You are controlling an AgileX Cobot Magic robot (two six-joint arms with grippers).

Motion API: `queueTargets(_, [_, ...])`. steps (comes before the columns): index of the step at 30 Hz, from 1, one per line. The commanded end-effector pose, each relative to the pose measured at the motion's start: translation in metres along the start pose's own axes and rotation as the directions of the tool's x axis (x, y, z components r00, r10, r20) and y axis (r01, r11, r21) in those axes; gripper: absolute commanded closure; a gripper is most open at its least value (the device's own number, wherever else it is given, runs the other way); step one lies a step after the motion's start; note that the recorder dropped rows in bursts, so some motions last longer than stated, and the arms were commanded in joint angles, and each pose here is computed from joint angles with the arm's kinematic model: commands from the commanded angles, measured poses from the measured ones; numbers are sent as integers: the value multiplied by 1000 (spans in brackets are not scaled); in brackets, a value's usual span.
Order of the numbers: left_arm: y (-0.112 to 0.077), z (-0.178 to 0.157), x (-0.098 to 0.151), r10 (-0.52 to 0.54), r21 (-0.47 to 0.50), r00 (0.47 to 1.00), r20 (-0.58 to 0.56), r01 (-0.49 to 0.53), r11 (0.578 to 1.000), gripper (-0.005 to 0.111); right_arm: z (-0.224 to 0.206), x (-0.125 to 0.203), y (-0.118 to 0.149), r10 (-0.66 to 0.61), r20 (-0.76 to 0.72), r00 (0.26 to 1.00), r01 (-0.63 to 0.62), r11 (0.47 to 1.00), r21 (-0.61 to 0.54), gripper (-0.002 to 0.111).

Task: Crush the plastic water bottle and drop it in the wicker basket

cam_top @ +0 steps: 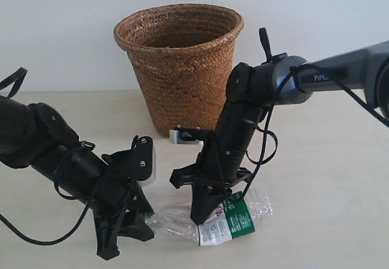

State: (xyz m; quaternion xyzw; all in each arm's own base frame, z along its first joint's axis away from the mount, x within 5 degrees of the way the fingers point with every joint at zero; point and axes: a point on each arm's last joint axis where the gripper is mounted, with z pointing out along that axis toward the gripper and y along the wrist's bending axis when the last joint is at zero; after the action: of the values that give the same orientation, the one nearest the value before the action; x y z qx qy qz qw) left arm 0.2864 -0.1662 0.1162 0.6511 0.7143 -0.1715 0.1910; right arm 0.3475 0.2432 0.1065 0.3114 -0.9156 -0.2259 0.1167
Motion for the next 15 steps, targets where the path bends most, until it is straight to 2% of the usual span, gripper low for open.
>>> queueTargets(1, [-1, -2, -1, 0, 11, 1000, 3, 0, 1000, 102, 22, 12, -41, -45, -137, 990, 76, 971, 227, 108])
queueTargets(6, [-1, -2, -1, 0, 11, 1000, 3, 0, 1000, 102, -2, 13, -26, -66, -97, 993, 87, 970, 226, 108])
queueTargets(12, [-1, -2, -1, 0, 11, 1000, 3, 0, 1000, 102, -50, 21, 8, -136, -12, 991, 136, 973, 186, 108])
queueTargets(15, [-1, -2, -1, 0, 11, 1000, 3, 0, 1000, 102, -74, 26, 22, -182, 41, 982, 170, 964, 203, 108])
